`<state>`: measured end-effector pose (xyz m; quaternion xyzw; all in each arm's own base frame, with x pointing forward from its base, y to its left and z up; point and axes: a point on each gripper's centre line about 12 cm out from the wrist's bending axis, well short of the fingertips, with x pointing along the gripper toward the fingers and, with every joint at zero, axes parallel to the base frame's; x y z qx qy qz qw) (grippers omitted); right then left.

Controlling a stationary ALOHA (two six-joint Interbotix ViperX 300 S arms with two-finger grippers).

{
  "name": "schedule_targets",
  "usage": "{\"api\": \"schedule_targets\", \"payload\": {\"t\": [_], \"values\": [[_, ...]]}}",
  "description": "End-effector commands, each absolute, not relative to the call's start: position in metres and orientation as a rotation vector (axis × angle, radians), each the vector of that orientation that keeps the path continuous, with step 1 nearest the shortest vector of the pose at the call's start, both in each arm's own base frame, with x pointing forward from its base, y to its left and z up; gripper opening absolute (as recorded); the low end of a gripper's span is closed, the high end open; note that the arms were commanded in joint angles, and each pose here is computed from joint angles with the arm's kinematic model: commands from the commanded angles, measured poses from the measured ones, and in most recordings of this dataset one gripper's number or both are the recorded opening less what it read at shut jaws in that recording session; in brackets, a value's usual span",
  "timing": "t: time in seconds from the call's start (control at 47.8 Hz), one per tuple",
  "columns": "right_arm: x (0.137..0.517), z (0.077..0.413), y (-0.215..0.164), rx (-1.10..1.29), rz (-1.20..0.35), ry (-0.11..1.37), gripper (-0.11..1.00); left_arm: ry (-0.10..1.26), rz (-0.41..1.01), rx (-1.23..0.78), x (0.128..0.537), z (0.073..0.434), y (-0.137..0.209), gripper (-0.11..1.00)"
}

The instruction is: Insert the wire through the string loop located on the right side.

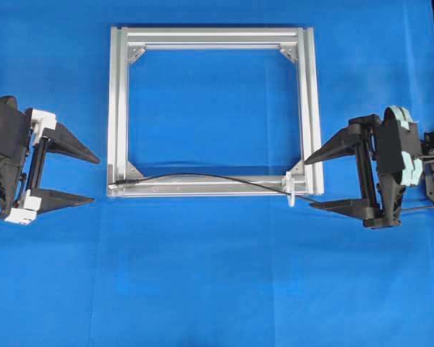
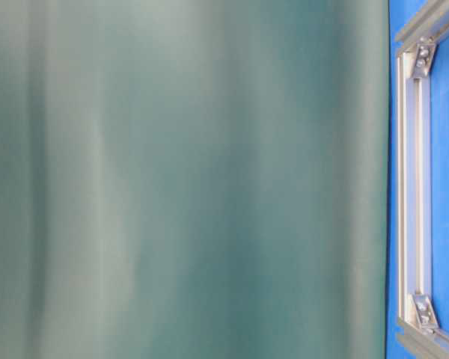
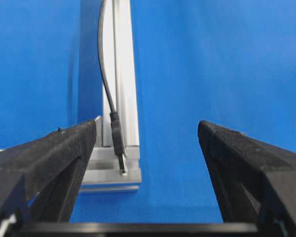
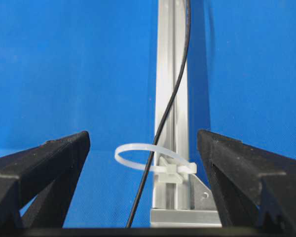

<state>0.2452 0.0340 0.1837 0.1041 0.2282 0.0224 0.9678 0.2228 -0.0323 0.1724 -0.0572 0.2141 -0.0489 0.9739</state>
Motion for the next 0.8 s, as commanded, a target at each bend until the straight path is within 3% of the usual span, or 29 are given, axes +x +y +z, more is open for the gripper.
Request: {"api": "schedule_targets", "payload": {"t": [0.0,0.774], "values": [[0.2497,0.1921,0.0341,0.207,0.048,0.433,0.92,0.412,-0.096,-0.114,0.2275,0.1787,-0.0316,0.8],[0.2494,0.1914,0.0345,0.188,0.055,0.443,0.92,0.413,-0.09,-0.114,0.2286,0.1787,-0.0304,0.79]]}}
